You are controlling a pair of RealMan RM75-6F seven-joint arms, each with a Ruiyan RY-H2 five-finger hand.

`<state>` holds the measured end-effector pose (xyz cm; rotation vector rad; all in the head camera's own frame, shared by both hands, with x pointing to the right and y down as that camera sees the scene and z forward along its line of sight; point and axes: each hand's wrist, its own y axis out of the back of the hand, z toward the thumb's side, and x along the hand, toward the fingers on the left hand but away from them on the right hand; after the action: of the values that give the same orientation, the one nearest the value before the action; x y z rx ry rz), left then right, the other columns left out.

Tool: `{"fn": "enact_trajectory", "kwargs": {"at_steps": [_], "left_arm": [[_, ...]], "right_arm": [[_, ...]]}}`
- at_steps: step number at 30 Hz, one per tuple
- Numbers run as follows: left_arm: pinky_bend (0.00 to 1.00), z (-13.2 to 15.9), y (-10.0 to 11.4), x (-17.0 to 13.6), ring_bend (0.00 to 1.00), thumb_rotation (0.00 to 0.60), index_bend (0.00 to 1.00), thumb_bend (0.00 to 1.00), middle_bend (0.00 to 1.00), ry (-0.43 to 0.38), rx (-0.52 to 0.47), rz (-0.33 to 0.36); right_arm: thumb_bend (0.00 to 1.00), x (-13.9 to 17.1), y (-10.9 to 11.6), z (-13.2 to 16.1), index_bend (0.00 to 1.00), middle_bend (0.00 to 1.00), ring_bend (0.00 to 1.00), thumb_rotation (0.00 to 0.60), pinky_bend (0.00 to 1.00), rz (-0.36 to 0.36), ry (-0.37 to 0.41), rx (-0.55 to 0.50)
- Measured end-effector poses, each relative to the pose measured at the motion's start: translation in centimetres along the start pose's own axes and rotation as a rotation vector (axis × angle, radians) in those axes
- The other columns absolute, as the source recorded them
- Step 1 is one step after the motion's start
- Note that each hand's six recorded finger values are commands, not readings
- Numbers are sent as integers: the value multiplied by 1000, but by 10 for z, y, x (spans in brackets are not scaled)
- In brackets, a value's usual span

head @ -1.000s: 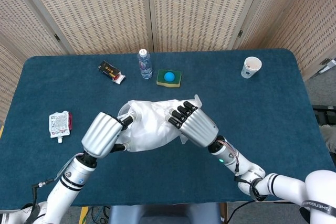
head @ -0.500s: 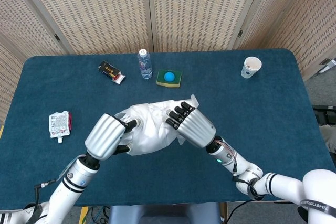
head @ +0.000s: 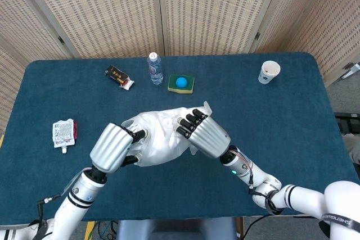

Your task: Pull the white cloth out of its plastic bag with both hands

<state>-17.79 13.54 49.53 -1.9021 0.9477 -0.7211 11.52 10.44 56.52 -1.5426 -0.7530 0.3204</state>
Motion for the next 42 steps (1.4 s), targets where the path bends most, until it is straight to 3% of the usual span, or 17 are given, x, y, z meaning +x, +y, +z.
{"fn": "enact_trajectory", "kwargs": {"at_steps": [8,21,30,42], "left_arm": [[1000,-5,-3,-1,999,600,708,583,1000,19,16,13],[1000,-20,6,-2,1000,600,753,583,1000,63,39,35],[1000,-30,9,-8,1000,600,757,583,1000,90,52,35],[1000,-38,10,-13,1000,600,759,583,1000,109,57,38]], "right_arm": [[630,4,-5,-2,608,668,627,600,642,19,-9,3],[387,12,-5,-13,473,516,482,600,641,27,-47,-22],[298,22,-7,-23,407,459,428,600,638,52,-80,-18],[290,28,-6,-28,383,438,404,600,636,56,-101,-14]]}}
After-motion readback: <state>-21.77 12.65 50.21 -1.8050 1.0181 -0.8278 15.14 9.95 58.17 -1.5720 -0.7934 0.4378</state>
